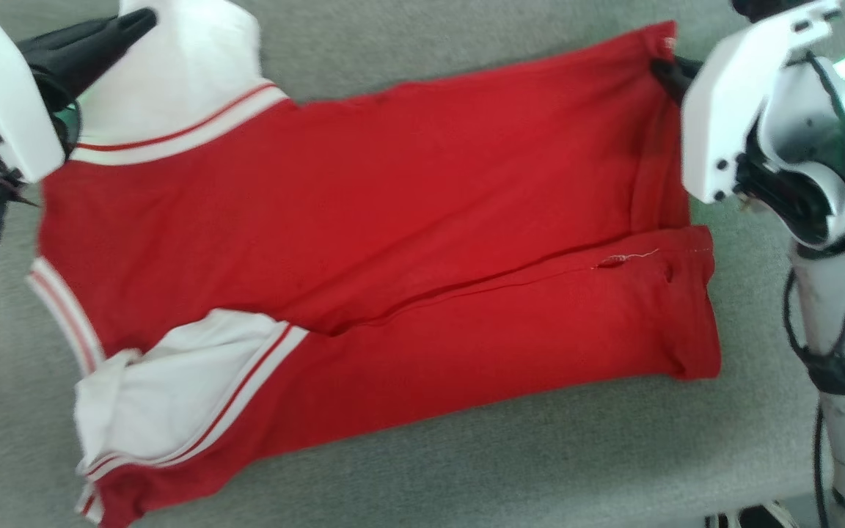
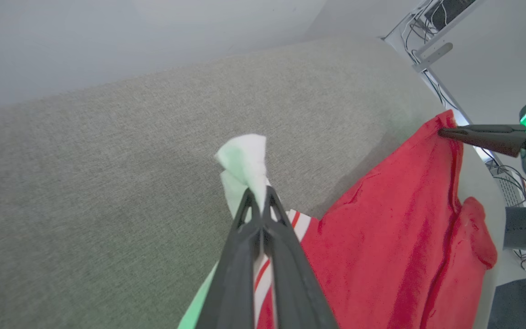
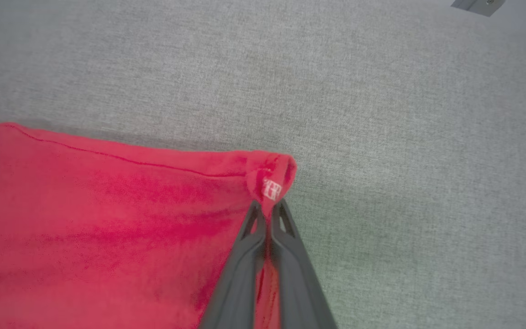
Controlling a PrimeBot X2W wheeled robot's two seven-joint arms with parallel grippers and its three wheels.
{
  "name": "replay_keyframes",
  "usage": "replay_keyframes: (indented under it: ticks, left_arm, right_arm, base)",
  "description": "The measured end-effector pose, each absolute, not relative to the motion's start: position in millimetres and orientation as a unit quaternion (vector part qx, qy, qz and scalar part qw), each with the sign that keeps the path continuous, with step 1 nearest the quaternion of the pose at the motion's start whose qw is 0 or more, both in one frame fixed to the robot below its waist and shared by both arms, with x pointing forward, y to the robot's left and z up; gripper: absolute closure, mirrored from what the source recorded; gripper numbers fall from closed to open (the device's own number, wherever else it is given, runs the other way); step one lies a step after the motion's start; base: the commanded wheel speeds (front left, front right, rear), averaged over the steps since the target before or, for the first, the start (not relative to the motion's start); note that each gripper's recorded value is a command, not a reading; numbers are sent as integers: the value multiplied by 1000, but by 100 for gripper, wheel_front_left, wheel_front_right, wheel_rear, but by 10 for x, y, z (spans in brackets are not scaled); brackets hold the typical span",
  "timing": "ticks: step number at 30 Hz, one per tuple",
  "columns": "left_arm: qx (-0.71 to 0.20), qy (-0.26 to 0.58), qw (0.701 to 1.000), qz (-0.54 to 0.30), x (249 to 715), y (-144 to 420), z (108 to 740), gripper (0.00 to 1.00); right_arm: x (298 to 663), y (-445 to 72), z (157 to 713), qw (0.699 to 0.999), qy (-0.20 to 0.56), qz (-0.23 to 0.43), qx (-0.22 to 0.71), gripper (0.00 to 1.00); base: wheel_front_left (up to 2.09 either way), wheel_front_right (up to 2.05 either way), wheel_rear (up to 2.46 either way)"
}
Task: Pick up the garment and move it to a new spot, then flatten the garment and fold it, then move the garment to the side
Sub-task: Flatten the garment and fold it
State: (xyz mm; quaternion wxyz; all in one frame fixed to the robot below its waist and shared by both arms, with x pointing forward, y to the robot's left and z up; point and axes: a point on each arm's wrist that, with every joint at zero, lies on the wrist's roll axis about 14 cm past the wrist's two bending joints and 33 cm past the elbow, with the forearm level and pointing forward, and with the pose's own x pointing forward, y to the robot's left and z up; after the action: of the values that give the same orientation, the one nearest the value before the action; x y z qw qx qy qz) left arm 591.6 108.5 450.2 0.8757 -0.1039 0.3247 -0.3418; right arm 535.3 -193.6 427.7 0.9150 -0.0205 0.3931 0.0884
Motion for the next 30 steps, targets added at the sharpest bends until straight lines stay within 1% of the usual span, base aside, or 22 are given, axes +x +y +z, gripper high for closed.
replay_keyframes:
  ticks: [4, 7, 12, 15, 16, 17, 19, 25, 30]
  left_arm:
    - [-126, 278, 888, -345, 5714, 1108, 4828, 100]
    - [-136, 254, 892, -348, 5489, 1159, 5013, 100]
    - [-151, 224, 898, -346, 5010, 1290, 5182, 100]
    - [-172, 212, 900, -341, 4701, 1354, 5220, 100]
    - [-179, 211, 900, -338, 4598, 1377, 5208, 100]
    - [-179, 211, 900, -338, 4598, 1377, 5208, 100]
    - [-187, 215, 901, -328, 4398, 1457, 5151, 100]
    - [-207, 252, 897, -297, 3944, 1608, 4867, 100]
    - [-244, 264, 891, -278, 3835, 1563, 4703, 100]
  right_arm:
    - [5255, -1911, 4415, 920, 379, 99, -21, 100]
    - [5158, -1927, 4530, 923, 369, 104, -42, 100]
    - [4931, -1850, 4675, 926, 354, 123, -39, 100]
    - [4794, -1905, 4741, 931, 344, 119, -31, 100]
    - [4731, -1917, 4726, 931, 345, 119, -25, 100]
    - [4731, -1917, 4726, 931, 345, 119, -25, 100]
    - [4610, -1924, 4679, 929, 349, 119, -19, 100]
    - [4301, -1947, 4475, 921, 372, 115, -2, 100]
    - [4136, -1898, 4273, 913, 391, 115, 27, 100]
  base:
    - [0, 0, 0]
    - [0, 0, 0]
    - [0, 0, 0]
    - [0, 0, 0]
    - [0, 0, 0]
    - [0, 0, 0]
    - [0, 0, 0]
    - [0, 0, 0]
    - [0, 0, 0]
